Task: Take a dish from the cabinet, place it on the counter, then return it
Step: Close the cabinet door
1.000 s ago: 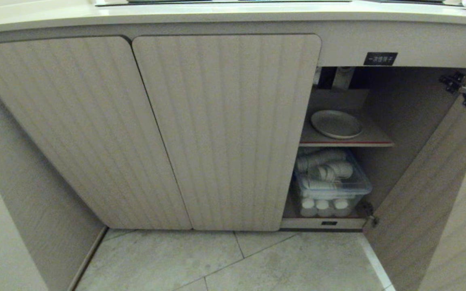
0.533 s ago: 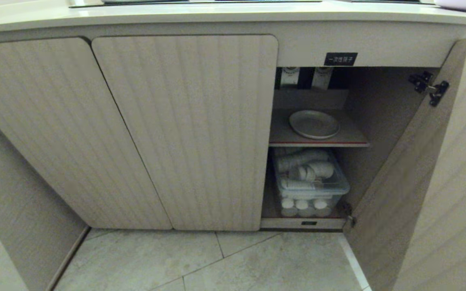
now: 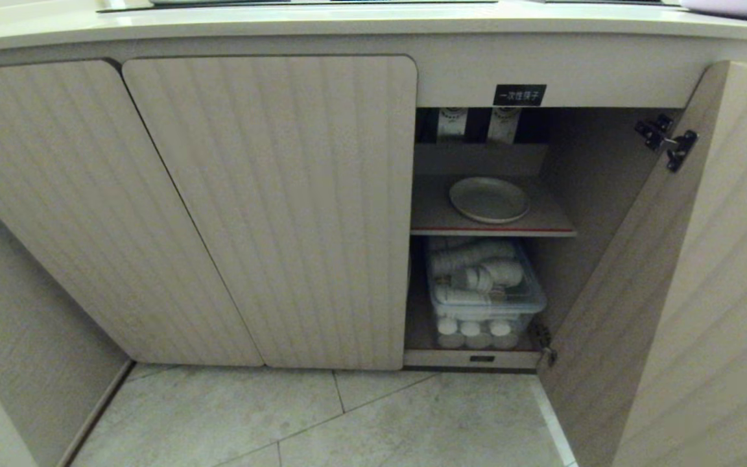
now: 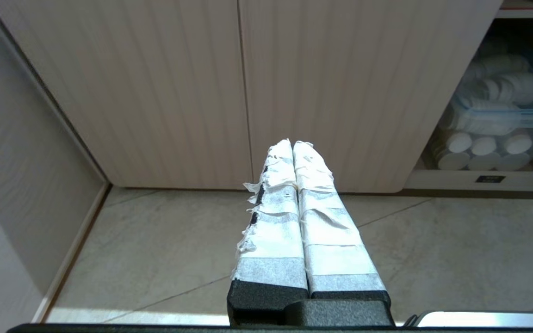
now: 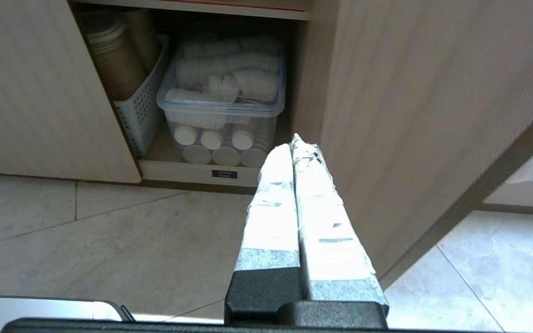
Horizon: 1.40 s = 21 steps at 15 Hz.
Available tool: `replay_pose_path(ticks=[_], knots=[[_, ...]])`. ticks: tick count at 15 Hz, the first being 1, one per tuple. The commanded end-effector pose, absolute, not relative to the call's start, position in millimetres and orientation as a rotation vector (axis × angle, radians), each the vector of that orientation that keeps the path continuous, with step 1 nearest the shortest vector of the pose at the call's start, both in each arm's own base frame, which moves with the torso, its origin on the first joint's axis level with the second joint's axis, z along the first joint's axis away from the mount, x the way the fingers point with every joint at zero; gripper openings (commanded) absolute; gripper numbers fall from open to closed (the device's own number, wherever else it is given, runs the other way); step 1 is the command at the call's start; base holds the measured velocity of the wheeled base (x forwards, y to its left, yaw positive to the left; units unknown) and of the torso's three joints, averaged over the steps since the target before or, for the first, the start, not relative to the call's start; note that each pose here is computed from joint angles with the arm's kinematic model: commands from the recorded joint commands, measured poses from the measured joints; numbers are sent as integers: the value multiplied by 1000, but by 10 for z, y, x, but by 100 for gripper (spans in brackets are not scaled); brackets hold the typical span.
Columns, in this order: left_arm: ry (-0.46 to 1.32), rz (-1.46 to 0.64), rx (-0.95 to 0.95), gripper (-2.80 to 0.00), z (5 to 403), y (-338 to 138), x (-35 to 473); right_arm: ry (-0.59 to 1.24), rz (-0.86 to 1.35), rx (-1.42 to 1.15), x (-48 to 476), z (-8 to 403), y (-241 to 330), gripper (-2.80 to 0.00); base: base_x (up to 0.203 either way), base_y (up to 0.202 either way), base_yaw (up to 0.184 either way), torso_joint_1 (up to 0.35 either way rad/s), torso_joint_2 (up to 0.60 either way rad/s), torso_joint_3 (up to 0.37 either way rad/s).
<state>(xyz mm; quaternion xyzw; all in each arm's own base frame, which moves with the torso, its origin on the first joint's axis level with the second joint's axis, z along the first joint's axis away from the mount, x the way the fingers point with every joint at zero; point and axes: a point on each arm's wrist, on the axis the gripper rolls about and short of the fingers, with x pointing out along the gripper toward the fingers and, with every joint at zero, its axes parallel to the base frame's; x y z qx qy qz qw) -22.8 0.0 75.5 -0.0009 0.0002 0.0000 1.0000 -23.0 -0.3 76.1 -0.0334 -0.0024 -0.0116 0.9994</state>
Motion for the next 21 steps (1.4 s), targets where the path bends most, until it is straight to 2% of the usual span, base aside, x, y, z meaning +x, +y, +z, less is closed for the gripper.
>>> replay_pose_path(ticks=[1, 11, 21], knots=[[0, 0, -3, -280, 755, 0, -228, -4, -23, -67, -229, 762, -3, -280, 0, 0, 0, 0, 0, 0], [0, 0, -3, -280, 755, 0, -228, -4, -23, -67, -229, 762, -3, -280, 0, 0, 0, 0, 0, 0], [0, 0, -3, -280, 755, 0, -228, -4, -23, -67, -229, 762, -3, -280, -174, -164, 0, 3, 3, 2]])
